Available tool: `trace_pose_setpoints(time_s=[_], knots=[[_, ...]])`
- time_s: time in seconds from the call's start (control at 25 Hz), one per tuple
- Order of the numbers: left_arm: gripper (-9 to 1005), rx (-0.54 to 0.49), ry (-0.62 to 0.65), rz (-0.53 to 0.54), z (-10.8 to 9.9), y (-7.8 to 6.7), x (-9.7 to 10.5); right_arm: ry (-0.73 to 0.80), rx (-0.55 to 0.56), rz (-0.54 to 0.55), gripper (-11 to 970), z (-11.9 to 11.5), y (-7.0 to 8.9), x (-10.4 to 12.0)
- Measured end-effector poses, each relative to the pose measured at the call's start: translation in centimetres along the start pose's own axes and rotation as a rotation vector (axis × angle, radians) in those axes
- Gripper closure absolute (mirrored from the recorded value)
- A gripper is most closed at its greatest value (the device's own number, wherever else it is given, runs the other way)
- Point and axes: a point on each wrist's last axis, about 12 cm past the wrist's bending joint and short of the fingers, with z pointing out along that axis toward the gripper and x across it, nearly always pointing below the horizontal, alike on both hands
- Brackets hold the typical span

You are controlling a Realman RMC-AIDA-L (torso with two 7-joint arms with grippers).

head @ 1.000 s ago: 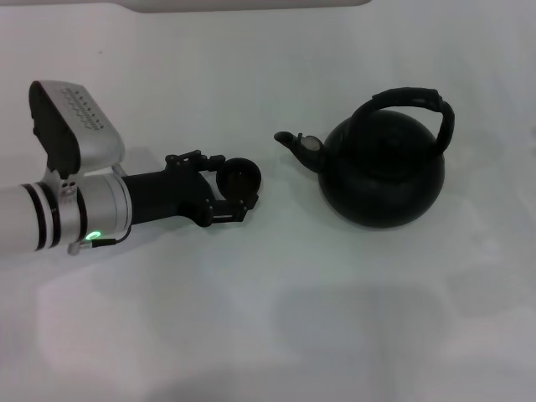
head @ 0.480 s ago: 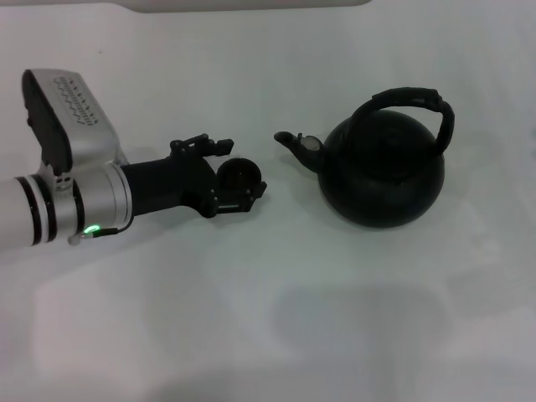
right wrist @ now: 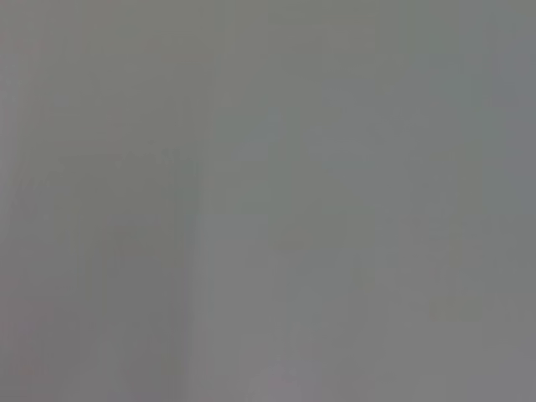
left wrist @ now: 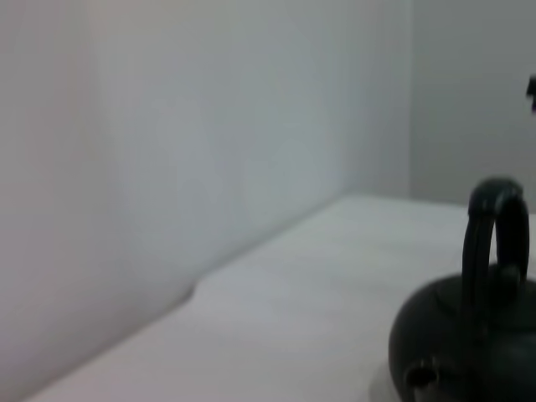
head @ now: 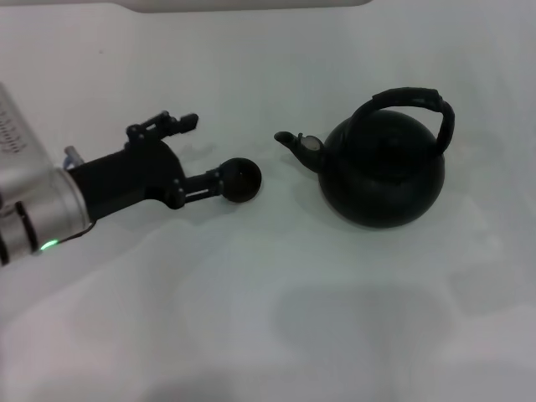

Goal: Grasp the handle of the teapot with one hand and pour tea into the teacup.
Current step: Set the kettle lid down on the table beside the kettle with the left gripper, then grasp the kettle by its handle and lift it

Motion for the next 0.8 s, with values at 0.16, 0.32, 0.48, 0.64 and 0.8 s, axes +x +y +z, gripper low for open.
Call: trace_pose_setpoints(time_s=[0.16, 0.32, 0.48, 0.64, 0.8], knots=[[126, -0.045, -0.053, 0.001, -1.9, -0.3, 0.1, -0.007, -0.004, 0.008, 263, 0.1, 0.0, -0.1], [128, -0.108, -0.099, 0.003, -4.9, -0.4, 0.9, 0.012, -0.021, 0.035, 265, 0.0, 0.1, 0.1], [131, -0.192, -0.202, -0.056, -8.4, -0.5, 2.5, 0.094, -0.034, 0.081, 266, -0.6, -0.1, 0.8], [134, -0.274, -0.269, -0.088, -10.7, -0.4, 3.9, 0.116, -0.050, 0.107, 268, -0.8, 0.1, 1.1], [134, -0.338, -0.262, -0.130, -11.6, -0.2, 5.2, 0.158, -0.107, 0.164, 269, -0.9, 0.6, 1.4]])
